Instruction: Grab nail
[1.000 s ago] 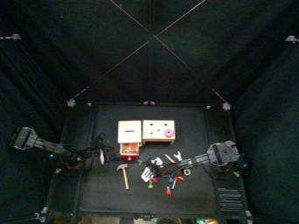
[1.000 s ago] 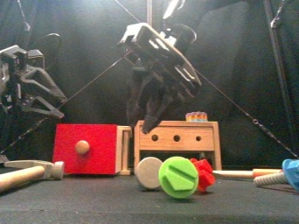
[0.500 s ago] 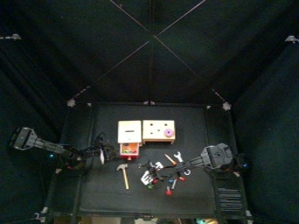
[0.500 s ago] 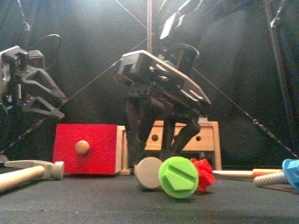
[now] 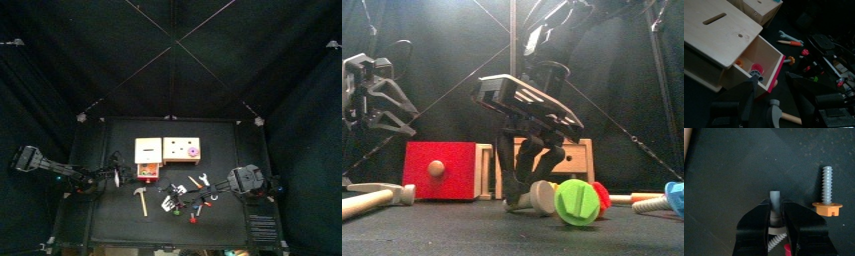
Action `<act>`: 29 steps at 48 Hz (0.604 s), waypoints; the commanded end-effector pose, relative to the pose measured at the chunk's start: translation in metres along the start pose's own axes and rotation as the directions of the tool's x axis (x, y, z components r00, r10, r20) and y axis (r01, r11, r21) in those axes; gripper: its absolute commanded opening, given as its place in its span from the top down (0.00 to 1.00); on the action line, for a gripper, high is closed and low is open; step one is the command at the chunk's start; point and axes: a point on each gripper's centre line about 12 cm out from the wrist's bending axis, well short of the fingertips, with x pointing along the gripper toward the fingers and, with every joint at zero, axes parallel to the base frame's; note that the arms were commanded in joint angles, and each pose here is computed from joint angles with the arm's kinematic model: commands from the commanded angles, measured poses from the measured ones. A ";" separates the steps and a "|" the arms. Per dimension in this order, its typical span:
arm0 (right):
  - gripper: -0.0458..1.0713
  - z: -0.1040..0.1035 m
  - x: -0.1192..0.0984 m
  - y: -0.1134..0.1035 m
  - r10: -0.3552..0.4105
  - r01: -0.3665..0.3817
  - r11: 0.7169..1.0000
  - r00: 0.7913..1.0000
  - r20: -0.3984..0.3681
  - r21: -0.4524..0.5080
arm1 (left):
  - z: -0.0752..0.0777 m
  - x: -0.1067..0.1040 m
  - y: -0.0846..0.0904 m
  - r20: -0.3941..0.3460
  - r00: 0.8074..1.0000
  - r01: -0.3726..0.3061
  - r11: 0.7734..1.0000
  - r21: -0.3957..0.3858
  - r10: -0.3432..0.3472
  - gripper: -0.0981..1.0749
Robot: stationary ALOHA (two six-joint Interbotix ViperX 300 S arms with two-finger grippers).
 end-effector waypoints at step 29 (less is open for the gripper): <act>0.52 0.047 -0.057 0.006 0.055 -0.041 0.996 0.980 0.192 -0.075 | 0.008 0.003 -0.006 0.024 1.000 0.012 1.000 -0.005 -0.012 0.19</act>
